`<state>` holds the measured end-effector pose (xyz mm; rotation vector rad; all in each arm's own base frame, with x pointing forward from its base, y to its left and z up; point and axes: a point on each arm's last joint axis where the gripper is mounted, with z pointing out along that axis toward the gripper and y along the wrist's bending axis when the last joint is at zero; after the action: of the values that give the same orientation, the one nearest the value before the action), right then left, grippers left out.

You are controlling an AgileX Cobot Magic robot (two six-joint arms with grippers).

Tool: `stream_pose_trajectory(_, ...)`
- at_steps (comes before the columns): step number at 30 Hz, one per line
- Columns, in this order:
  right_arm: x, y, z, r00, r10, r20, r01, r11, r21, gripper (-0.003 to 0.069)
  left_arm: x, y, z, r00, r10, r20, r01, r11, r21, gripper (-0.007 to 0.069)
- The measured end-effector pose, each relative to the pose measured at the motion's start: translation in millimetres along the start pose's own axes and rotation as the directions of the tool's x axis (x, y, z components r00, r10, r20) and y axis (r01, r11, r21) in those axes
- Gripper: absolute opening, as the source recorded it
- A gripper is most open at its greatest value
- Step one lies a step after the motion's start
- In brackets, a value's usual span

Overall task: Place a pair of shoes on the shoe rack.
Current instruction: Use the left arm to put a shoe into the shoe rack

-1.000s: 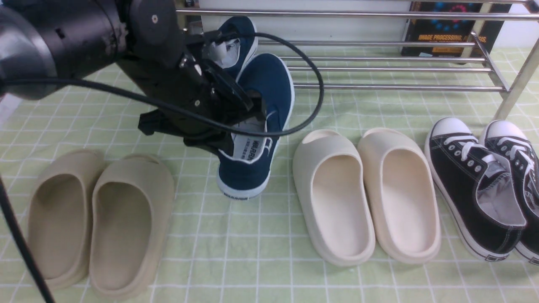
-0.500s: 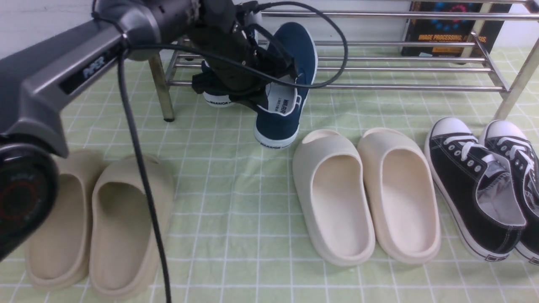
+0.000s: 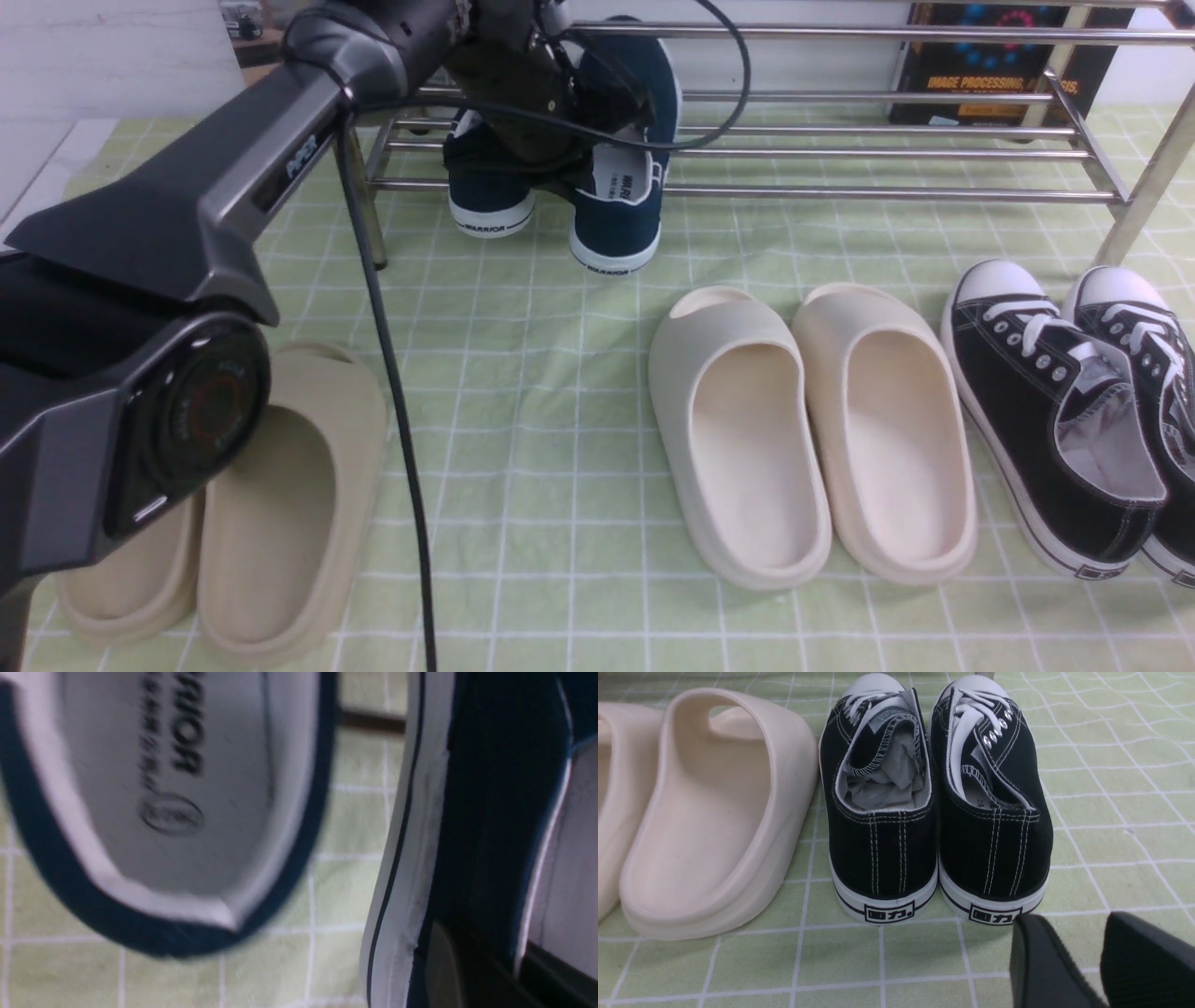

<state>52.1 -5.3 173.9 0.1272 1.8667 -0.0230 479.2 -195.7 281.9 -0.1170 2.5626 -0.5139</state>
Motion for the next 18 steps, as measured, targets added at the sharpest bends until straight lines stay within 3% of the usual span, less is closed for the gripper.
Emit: stream_pose_trajectory(18,0.0,0.0,0.0,1.0,0.0,0.0,0.0,1.0,0.0,0.0239,-9.4,0.9,9.8,0.995,0.022,0.1,-0.026,0.999,0.036,-0.0002)
